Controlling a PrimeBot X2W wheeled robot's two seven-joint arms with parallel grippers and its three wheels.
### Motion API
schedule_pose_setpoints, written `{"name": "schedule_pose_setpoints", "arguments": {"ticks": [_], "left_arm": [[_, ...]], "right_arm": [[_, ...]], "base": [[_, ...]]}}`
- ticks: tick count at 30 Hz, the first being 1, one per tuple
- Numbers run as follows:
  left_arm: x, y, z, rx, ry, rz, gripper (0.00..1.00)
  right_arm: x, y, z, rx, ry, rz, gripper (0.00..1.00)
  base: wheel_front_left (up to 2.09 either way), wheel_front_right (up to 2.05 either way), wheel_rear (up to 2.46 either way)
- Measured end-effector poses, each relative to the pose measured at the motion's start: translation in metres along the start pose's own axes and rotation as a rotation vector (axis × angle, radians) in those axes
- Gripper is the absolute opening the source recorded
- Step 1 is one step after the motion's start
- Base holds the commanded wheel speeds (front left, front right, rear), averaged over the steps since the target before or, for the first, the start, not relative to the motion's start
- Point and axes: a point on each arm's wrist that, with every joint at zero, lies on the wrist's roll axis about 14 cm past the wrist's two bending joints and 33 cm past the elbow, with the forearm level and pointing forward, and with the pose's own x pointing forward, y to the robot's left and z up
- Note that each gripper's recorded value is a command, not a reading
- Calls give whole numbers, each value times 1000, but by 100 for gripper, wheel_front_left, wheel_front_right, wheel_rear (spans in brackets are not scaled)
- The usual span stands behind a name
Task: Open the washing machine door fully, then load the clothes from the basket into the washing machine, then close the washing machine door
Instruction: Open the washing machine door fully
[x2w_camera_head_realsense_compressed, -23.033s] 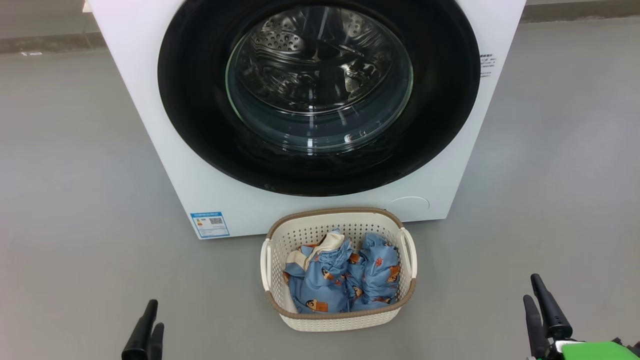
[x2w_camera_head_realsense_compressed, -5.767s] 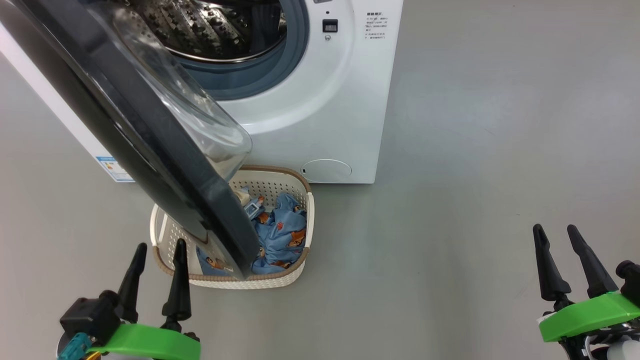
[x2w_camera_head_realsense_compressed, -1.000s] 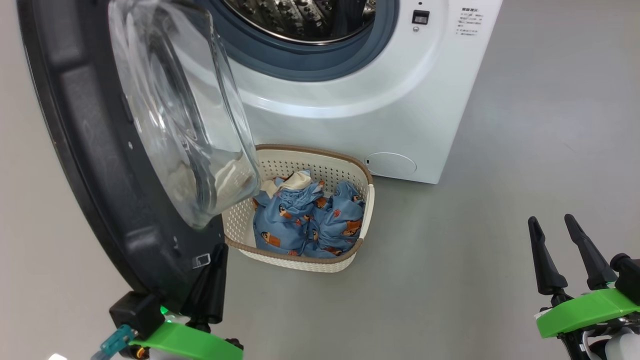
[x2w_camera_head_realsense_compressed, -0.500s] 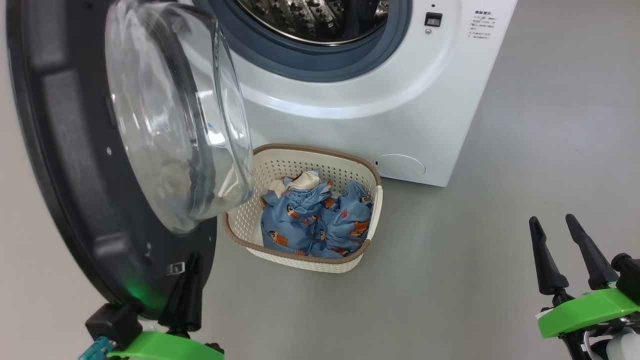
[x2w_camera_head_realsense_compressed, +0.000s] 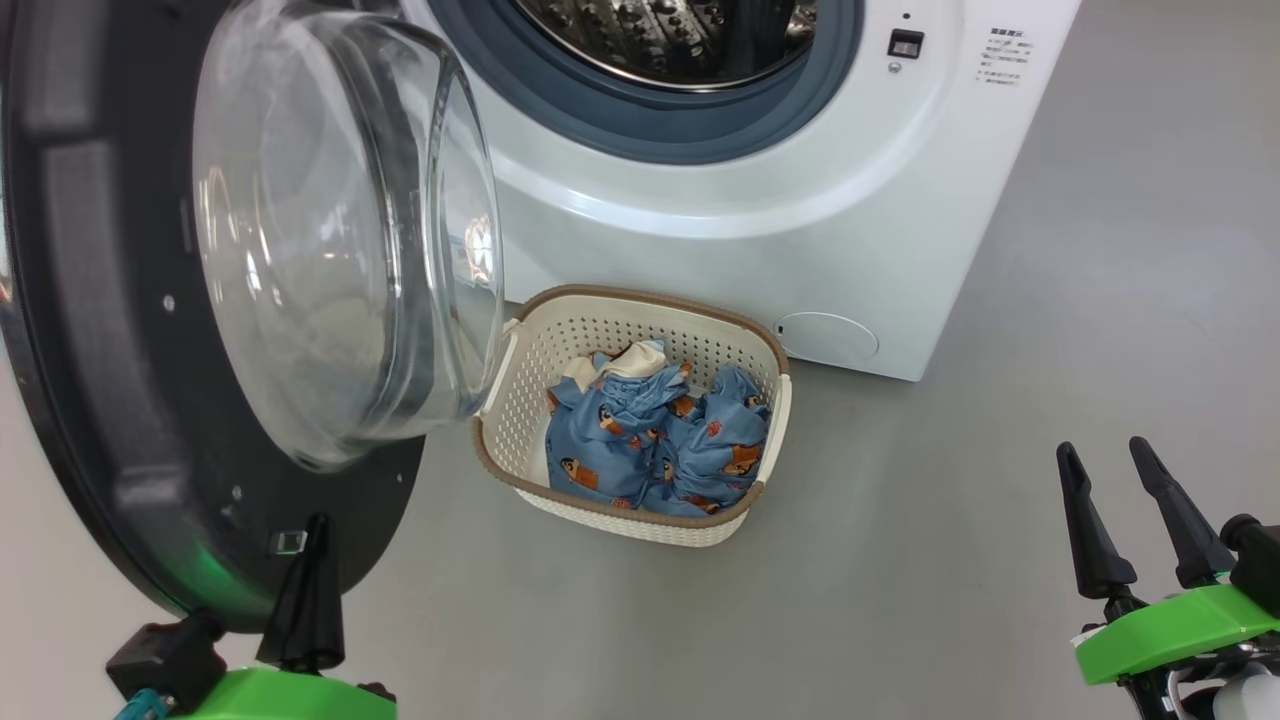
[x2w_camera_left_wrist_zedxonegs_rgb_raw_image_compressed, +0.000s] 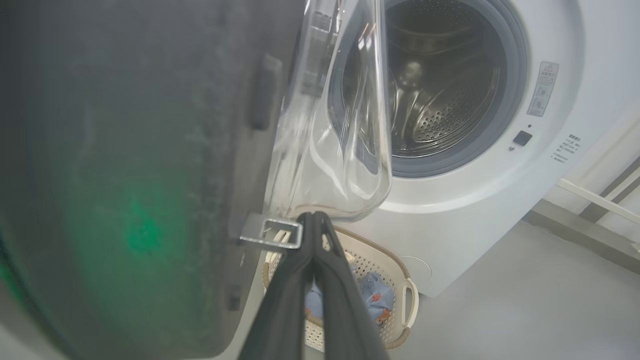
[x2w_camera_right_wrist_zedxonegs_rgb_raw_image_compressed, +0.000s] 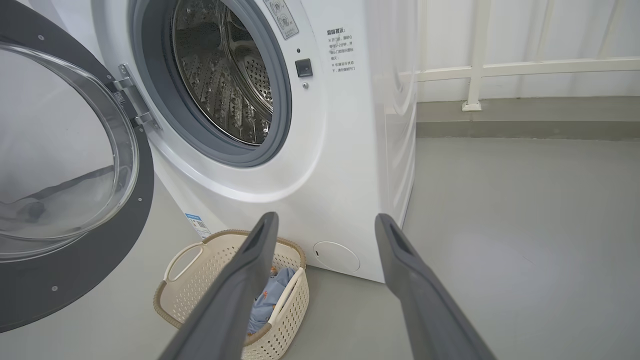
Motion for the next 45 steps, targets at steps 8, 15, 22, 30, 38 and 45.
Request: {"name": "schedule_pose_setpoints", "arguments": {"ticks": [8, 15, 22, 30, 38, 45], "left_arm": [[-4, 23, 8, 15, -16, 76, 0], [-8, 45, 14, 29, -32, 149, 0], [-10, 63, 18, 54, -38, 205, 0], [-8, 82, 22, 96, -43, 262, 0], [-4, 98, 26, 111, -49, 309, 0], [-2, 109, 29, 120, -50, 342, 0]], "right_arm": [[3, 7, -5, -1, 14, 24, 100], [6, 12, -7, -1, 21, 42, 100], [8, 13, -12, 2, 31, 48, 100], [9, 11, -17, 5, 44, 46, 100], [11, 9, -23, 9, 57, 43, 100], [12, 8, -24, 9, 59, 44, 100]], "base": [[0, 0, 0], [0, 0, 0], [0, 0, 0], [0, 0, 0], [0, 0, 0], [0, 0, 0]]}}
